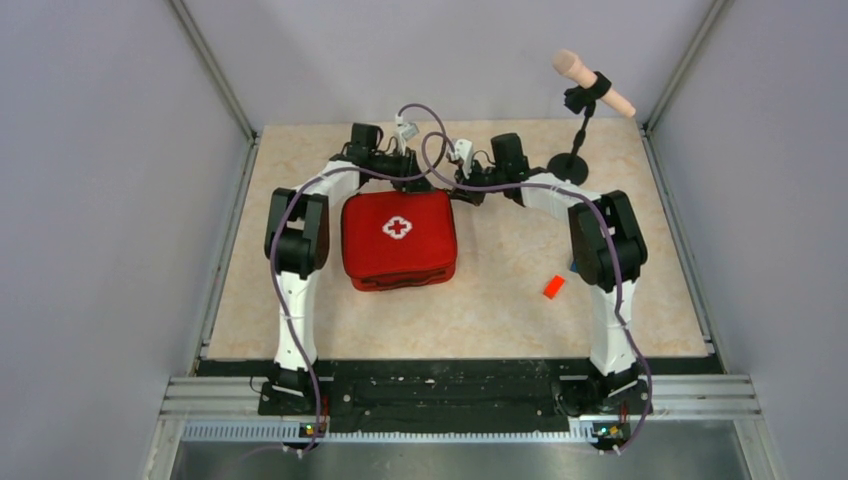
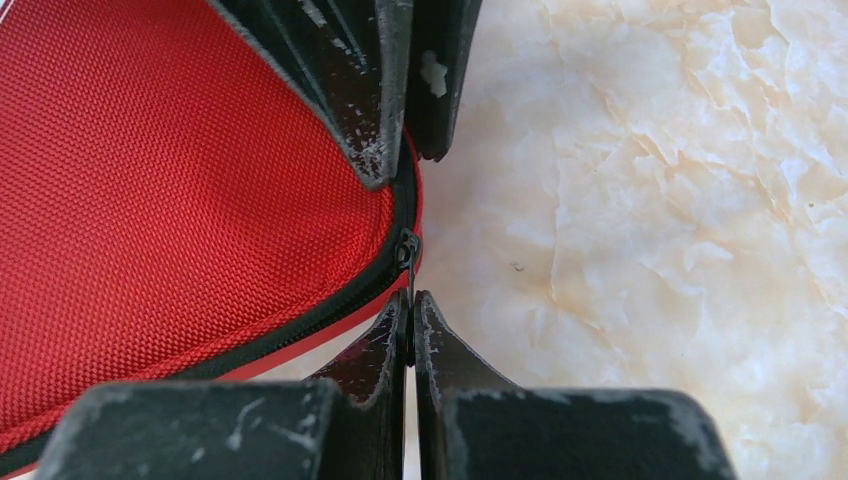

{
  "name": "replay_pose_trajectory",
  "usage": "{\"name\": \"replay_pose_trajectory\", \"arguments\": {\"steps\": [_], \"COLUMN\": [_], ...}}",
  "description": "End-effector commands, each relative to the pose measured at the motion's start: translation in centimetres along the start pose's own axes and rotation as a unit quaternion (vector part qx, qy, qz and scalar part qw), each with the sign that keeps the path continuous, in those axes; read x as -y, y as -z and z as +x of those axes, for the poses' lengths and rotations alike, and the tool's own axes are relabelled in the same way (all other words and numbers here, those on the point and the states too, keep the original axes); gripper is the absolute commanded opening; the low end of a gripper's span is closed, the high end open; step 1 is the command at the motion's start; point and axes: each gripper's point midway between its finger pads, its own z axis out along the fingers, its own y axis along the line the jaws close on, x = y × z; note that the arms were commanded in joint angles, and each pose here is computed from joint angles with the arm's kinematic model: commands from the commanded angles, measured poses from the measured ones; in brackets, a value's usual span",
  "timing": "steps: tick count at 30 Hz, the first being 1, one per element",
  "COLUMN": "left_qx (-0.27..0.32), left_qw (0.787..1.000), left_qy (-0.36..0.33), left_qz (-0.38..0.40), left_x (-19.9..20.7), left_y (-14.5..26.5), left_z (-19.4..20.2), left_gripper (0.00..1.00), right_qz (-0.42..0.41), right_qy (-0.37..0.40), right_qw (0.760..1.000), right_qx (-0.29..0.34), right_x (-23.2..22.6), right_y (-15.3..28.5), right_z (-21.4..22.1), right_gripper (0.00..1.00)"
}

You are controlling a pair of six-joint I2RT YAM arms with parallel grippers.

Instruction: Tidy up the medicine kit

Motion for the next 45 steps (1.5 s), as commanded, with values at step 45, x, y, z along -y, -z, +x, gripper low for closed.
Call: {"name": "replay_pose_trajectory", "arguments": {"steps": [45], "left_qx": [0.163], "left_qw": [0.955], "left_qy": [0.144], "left_qz": [-0.2], "left_x": [-9.1], "left_y": [11.0], "left_z": [-1.4], "left_gripper": [0.0], "right_qz": [-0.037], "right_qy": [0.031], "right_qw": [0.996], "right_qx": [-0.07], "right_x": [-16.1], "right_y": [11.0], "right_z": [2.7], "right_gripper": [0.0]}}
